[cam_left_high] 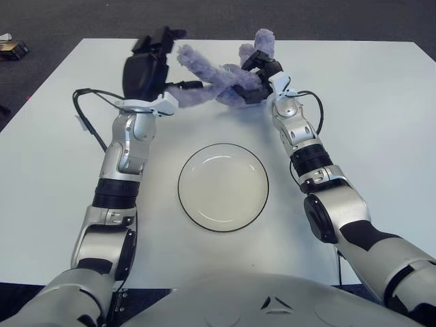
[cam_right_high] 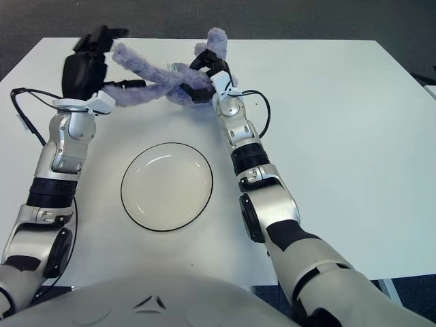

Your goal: Put the doll into the plate.

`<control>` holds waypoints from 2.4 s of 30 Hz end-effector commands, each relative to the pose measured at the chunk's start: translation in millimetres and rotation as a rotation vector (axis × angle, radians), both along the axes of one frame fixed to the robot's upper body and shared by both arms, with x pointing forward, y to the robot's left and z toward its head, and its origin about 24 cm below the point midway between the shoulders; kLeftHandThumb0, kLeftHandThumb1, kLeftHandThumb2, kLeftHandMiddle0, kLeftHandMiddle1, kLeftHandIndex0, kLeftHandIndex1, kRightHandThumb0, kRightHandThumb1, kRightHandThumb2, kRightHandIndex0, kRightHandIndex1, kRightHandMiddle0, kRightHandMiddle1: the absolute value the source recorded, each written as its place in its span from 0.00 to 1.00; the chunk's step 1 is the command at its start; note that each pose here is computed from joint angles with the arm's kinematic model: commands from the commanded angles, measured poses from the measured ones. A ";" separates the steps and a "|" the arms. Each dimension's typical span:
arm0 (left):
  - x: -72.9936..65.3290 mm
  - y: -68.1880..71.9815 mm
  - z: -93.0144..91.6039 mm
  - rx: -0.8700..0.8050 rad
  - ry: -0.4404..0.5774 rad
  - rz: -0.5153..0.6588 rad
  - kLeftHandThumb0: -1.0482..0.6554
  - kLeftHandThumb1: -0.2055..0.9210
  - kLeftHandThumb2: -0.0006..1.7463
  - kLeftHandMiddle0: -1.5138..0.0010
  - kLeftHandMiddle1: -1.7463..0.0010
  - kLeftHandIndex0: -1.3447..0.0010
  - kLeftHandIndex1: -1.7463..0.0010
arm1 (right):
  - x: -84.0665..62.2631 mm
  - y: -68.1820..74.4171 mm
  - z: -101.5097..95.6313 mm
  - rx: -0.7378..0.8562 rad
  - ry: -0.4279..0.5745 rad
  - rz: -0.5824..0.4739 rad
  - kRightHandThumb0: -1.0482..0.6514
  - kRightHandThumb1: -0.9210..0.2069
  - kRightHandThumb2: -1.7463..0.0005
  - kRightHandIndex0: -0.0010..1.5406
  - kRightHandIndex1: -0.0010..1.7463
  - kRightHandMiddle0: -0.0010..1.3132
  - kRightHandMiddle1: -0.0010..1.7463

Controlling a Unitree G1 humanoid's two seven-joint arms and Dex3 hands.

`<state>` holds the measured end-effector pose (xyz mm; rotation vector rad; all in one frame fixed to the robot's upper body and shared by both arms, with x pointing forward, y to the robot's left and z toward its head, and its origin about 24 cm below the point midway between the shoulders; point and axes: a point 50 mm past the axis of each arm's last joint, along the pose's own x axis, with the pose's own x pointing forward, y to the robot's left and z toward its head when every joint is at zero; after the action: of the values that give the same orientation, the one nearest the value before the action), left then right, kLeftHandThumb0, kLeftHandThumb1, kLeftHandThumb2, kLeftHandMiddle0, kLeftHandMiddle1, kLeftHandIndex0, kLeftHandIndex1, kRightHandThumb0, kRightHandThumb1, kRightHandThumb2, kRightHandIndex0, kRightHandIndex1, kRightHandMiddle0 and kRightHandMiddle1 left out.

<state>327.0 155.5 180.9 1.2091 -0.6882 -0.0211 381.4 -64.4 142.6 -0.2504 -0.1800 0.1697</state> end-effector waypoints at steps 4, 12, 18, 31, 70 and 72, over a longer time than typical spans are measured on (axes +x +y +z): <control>1.5 -0.4 13.7 0.116 -0.058 -0.004 0.12 1.00 0.23 0.71 0.98 0.85 0.78 | -1.0 -5.2 -16.1 -0.102 0.005 -0.035 0.88 0.50 0.28 0.37 1.00 0.53 1.00; -31.0 -4.3 25.2 0.155 -0.175 -0.078 0.05 1.00 0.29 0.71 0.99 0.83 0.80 | 1.8 5.3 -11.0 -0.180 -0.053 -0.070 0.88 0.49 0.29 0.37 1.00 0.53 1.00; -58.4 -10.3 22.9 0.161 -0.308 -0.161 0.05 1.00 0.28 0.70 0.99 0.79 0.81 | 5.9 9.7 -8.6 -0.197 -0.055 -0.083 0.88 0.49 0.29 0.36 1.00 0.52 1.00; -61.7 -12.9 18.8 0.174 -0.405 -0.229 0.06 1.00 0.24 0.69 1.00 0.73 0.83 | 10.3 14.0 -8.1 -0.232 -0.065 -0.121 0.87 0.45 0.33 0.34 1.00 0.49 1.00; -13.0 -25.4 26.5 0.292 -0.292 -0.136 0.06 1.00 0.28 0.67 0.98 0.70 0.88 | -10.3 32.1 -14.9 -0.542 -0.356 -0.094 0.86 0.36 0.40 0.29 1.00 0.42 1.00; -10.4 -24.0 25.8 0.317 -0.284 -0.104 0.06 1.00 0.29 0.66 0.98 0.69 0.88 | -14.3 32.1 -13.5 -0.539 -0.370 -0.092 0.86 0.36 0.40 0.29 1.00 0.42 1.00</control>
<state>310.5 129.9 203.4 1.4368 -1.0574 -0.0780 373.3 -29.4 131.5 -0.8138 -0.4741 0.0794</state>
